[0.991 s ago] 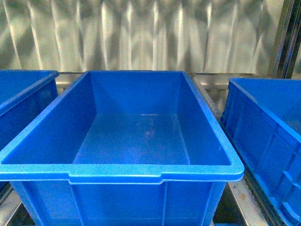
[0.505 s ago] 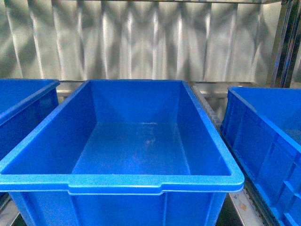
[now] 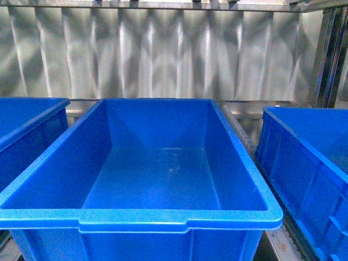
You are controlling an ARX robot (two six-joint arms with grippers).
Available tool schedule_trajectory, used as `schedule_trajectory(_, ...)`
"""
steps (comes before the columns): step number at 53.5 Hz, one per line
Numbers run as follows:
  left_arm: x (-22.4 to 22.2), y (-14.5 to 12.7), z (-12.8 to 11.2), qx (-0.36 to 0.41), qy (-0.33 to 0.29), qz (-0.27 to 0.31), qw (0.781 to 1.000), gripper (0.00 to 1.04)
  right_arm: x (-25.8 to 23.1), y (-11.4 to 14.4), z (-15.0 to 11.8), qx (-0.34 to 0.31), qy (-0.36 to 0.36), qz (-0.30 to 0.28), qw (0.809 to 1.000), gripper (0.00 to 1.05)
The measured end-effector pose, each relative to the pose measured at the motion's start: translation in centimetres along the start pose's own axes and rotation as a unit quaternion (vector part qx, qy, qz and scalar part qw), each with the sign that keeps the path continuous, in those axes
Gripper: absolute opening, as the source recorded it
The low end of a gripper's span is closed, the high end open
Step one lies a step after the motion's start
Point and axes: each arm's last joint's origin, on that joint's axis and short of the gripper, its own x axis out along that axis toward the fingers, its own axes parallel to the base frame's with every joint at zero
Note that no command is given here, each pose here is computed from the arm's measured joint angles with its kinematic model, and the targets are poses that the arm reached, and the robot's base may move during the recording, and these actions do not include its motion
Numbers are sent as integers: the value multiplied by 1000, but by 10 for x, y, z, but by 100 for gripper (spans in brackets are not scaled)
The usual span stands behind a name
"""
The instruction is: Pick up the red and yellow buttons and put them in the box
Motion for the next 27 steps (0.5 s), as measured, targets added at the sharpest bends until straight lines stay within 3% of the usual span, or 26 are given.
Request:
schedule_trajectory(23, 0, 0, 0, 0, 0, 0, 1000, 97, 0, 0, 0, 0, 0, 0, 1000, 3)
schedule_trajectory(27, 0, 0, 0, 0, 0, 0, 1000, 97, 0, 0, 0, 0, 0, 0, 1000, 13)
